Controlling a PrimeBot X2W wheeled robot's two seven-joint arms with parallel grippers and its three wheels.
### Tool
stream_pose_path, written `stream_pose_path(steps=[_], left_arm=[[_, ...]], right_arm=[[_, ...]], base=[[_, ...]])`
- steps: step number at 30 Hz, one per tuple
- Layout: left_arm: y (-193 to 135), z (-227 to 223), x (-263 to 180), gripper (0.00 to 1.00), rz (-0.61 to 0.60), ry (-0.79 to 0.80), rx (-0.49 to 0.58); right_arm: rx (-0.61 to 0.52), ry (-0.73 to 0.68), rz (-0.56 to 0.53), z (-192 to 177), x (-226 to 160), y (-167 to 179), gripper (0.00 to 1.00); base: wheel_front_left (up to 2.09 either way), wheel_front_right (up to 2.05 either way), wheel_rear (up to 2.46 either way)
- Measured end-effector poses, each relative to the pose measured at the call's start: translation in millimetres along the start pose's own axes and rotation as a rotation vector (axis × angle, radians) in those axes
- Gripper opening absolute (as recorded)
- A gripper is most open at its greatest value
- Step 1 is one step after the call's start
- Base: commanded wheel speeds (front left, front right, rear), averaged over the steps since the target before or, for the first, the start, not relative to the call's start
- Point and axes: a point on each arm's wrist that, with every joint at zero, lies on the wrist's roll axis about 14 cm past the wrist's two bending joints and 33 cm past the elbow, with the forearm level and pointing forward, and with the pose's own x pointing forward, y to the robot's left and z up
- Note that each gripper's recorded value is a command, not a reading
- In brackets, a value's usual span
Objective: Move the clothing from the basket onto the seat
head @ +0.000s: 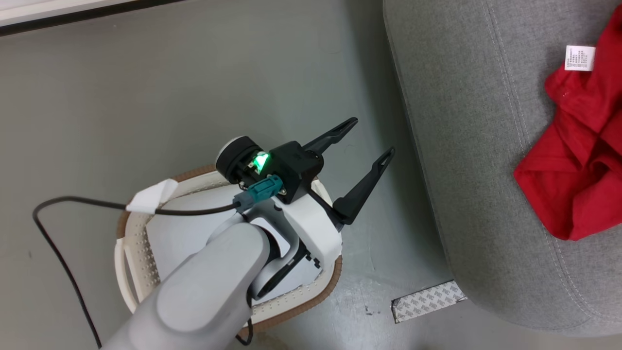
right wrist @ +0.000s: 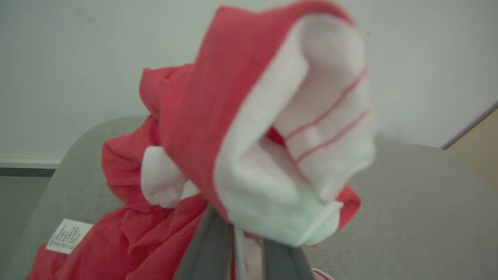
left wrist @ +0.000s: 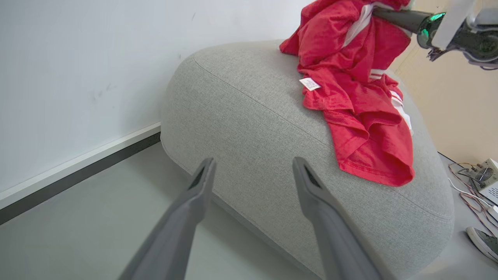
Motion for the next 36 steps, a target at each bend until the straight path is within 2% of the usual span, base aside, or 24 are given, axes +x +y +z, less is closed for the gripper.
stream_pose_path(steps=[5, 9, 10, 11, 12, 18, 26, 31, 36], left_arm=[[2, -2, -1, 1.00, 0.007, 0.008, 0.000], [2, -2, -1, 1.00, 0.010, 0.009, 0.002], [2, -1, -2, 1.00, 0.011, 0.008, 0.002], [3, 0, -2, 1.00, 0.012, 0.004, 0.002], [3, 0, -2, 1.00, 0.014, 0.004, 0.003], [-1, 12, -5, 1.00, 0.022, -0.022, 0.004], [1, 30, -29, 1.00, 0.097, -0.051, 0.018], [-9, 57, -46, 1.00, 0.138, -0.110, 0.036], [-17, 90, -67, 1.00, 0.199, -0.181, 0.062]], right_arm=[[0.075, 0.255, 0.018, -64, -12, 14, 0.00], [0.093, 0.400, 0.017, -88, -20, 14, 0.00], [0.094, 0.425, 0.014, -91, -22, 13, 0.24], [0.090, 0.445, 0.016, -92, -23, 12, 0.57], [0.087, 0.455, 0.018, -92, -23, 12, 0.98], [0.078, 0.449, 0.026, -80, -30, 9, 1.00], [0.018, 0.399, 0.031, -52, -62, -7, 1.00], [-0.021, 0.289, 0.035, -11, -87, -24, 1.00], [-0.026, 0.106, 0.064, 46, -111, -27, 1.00]], base=[[0.00, 0.00, 0.00], [0.00, 0.00, 0.00], [0.00, 0.00, 0.00], [0.00, 0.00, 0.00], [0.00, 0.00, 0.00], [0.00, 0.00, 0.00], [0.00, 0.00, 0.00], [0.00, 0.00, 0.00], [0.00, 0.00, 0.00]])
